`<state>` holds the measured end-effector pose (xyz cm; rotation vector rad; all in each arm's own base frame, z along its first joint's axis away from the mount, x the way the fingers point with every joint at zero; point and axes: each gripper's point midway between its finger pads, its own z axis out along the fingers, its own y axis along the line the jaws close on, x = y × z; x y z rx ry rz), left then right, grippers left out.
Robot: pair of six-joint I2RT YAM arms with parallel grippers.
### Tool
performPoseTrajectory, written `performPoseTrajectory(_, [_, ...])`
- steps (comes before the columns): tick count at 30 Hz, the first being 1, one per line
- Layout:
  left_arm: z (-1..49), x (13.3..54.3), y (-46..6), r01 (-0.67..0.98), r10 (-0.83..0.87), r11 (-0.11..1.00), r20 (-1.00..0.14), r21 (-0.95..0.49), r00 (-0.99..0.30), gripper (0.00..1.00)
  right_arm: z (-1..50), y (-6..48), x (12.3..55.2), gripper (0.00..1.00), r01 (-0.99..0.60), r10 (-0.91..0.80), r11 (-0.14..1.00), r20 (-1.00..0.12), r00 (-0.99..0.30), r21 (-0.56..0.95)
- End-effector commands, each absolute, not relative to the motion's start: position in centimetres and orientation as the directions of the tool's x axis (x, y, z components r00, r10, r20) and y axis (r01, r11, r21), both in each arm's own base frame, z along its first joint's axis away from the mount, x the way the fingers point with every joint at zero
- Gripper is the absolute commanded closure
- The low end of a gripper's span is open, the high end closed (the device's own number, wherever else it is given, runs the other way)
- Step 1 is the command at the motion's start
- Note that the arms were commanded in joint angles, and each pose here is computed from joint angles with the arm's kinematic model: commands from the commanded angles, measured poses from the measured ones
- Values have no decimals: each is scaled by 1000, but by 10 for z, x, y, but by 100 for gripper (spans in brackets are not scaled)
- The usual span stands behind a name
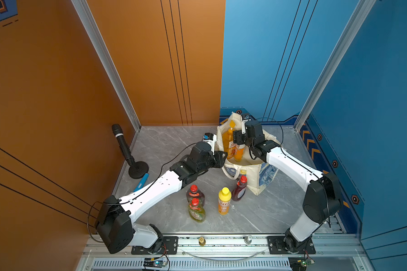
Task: Pack dish soap into the shopping bag
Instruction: Place the bottle of dish soap in the shopping bag, then pick up the bottle of dish soap at the center of the board.
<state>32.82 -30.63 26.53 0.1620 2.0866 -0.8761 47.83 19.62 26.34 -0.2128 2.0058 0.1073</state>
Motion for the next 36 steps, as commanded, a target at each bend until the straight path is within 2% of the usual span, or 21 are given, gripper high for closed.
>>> performPoseTrajectory(1, [260,323,-306,399,-179,753,-747,-522,-640,59,299,191,470,16,-180,-81,984,-922,-378,-12])
performPoseTrajectory(5, [261,322,-306,402,-180,750,-747,-525,-640,58,315,191,462,14,-192,-58,981,-924,-378,17])
performPoseTrajectory(8, [262,322,-306,404,-178,750,-749,-523,-638,54,334,193,452,11,-220,-36,974,-930,-365,48])
performPoseTrajectory(13, [268,320,-304,413,-182,747,-757,-522,-627,38,367,185,431,4,-224,18,970,-942,-336,99])
performPoseTrajectory(16, [273,318,-300,415,-184,750,-765,-515,-618,24,381,185,416,0,-256,33,959,-943,-330,123])
performPoseTrajectory(19, [280,315,-294,420,-186,752,-774,-509,-605,15,387,184,399,0,-270,30,954,-940,-340,129])
performPoseTrajectory(20, [282,314,-292,423,-186,753,-779,-505,-599,8,389,183,393,0,-269,28,955,-940,-340,126])
performPoseTrajectory(23, [289,309,-284,436,-183,754,-795,-491,-579,1,393,183,374,0,-275,9,955,-940,-340,108])
performPoseTrajectory(27, [304,301,-270,453,-190,760,-825,-467,-532,2,394,189,342,0,-288,-57,957,-941,-333,43])
performPoseTrajectory(36, [293,291,-210,357,-215,853,-879,-381,-425,2,376,220,261,0,-371,-235,924,-906,-353,-95])
